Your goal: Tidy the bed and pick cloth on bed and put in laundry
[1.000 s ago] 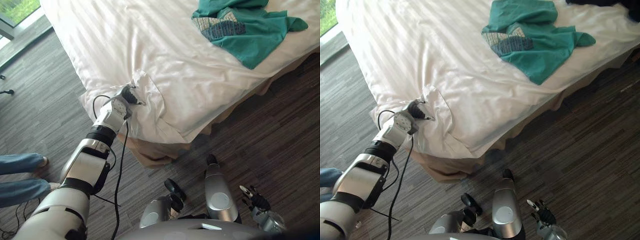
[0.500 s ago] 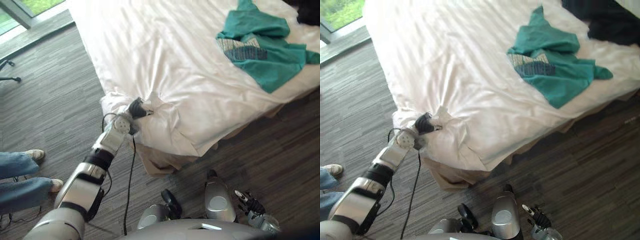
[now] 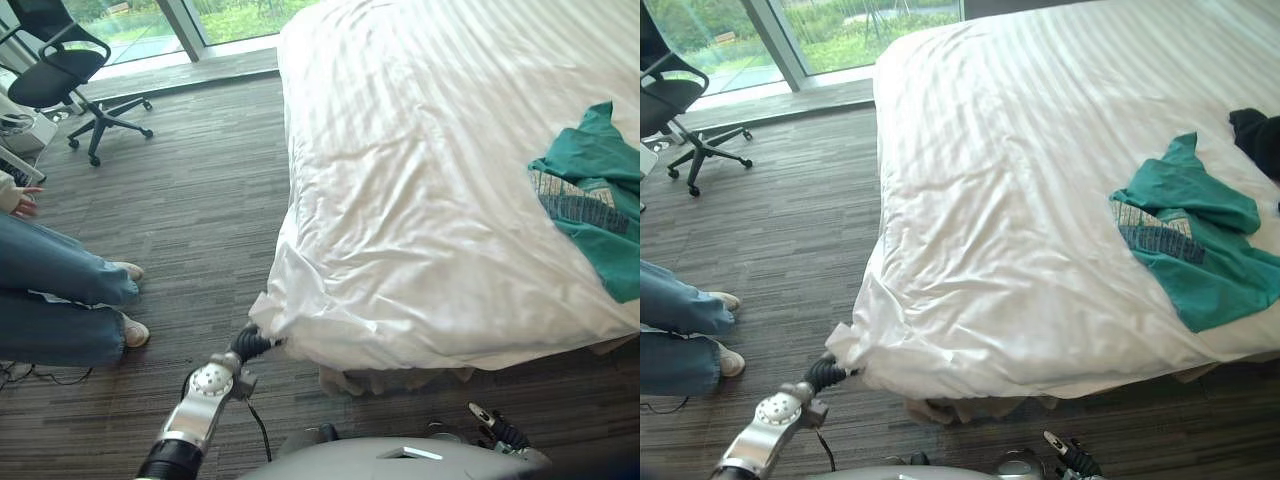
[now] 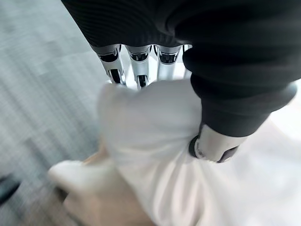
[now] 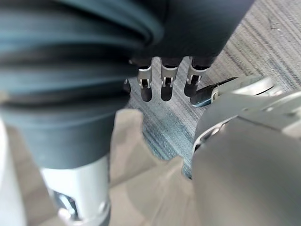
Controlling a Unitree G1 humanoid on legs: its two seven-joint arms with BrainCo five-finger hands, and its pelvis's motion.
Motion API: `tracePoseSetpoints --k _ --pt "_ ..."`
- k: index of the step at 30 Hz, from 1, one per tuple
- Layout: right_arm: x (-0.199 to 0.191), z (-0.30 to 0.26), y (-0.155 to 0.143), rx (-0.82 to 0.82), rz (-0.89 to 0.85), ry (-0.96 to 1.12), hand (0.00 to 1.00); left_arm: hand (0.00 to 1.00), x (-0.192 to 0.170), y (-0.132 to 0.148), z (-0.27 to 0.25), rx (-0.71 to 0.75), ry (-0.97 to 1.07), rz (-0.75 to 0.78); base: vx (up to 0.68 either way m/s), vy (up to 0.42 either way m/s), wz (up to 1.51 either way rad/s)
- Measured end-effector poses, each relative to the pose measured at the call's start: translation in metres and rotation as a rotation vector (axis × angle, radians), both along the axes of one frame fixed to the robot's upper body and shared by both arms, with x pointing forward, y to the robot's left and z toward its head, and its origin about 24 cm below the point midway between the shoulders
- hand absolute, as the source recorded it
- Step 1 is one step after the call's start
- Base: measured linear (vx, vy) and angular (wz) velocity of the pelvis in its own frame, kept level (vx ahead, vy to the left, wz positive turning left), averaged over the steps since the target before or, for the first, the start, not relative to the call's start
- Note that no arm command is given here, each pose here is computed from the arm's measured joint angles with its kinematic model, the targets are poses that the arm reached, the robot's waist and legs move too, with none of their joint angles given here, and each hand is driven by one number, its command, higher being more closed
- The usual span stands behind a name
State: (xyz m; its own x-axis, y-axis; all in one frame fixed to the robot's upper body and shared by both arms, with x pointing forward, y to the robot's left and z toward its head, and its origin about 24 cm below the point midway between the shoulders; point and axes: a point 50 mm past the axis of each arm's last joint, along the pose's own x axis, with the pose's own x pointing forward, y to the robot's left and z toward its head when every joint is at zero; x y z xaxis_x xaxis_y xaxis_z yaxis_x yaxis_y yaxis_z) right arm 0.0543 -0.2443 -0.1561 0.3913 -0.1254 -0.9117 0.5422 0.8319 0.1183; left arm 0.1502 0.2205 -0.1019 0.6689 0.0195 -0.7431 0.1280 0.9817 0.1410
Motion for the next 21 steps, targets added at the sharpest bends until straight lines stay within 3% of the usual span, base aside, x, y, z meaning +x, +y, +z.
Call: tracePoseSetpoints --k 2,7,11,15,18,21 --pt "-0.005 -0.003 0.004 0.022 -0.006 0.033 0.00 0.00 -0.048 0.006 -0.033 0.017 0.194 0.231 0.04 -0.009 0.01" --pt "-0.019 -0.009 0.013 0.067 -0.075 0.092 0.00 0.00 -0.145 0.039 -0.056 0.131 0.513 0.694 0.01 -0.011 0.01" --pt "-0.019 -0.010 0.010 0.072 -0.169 0.097 0.00 0.00 -0.204 0.043 -0.054 0.153 0.726 0.849 -0.03 -0.003 0.02" --pt "-0.018 -0.011 0.010 0.081 -0.262 0.108 0.00 0.00 -0.214 0.034 -0.056 0.146 0.756 0.807 -0.07 -0.014 0.00" --pt "-0.020 -0.010 0.005 0.054 -0.373 0.129 0.00 0.00 -0.194 0.028 -0.060 0.108 0.640 0.753 -0.14 -0.008 -0.02" --pt "-0.021 -0.009 -0.001 0.009 -0.519 0.167 0.00 0.00 -0.148 0.018 -0.063 0.039 0.467 0.649 -0.18 -0.009 -0.07"
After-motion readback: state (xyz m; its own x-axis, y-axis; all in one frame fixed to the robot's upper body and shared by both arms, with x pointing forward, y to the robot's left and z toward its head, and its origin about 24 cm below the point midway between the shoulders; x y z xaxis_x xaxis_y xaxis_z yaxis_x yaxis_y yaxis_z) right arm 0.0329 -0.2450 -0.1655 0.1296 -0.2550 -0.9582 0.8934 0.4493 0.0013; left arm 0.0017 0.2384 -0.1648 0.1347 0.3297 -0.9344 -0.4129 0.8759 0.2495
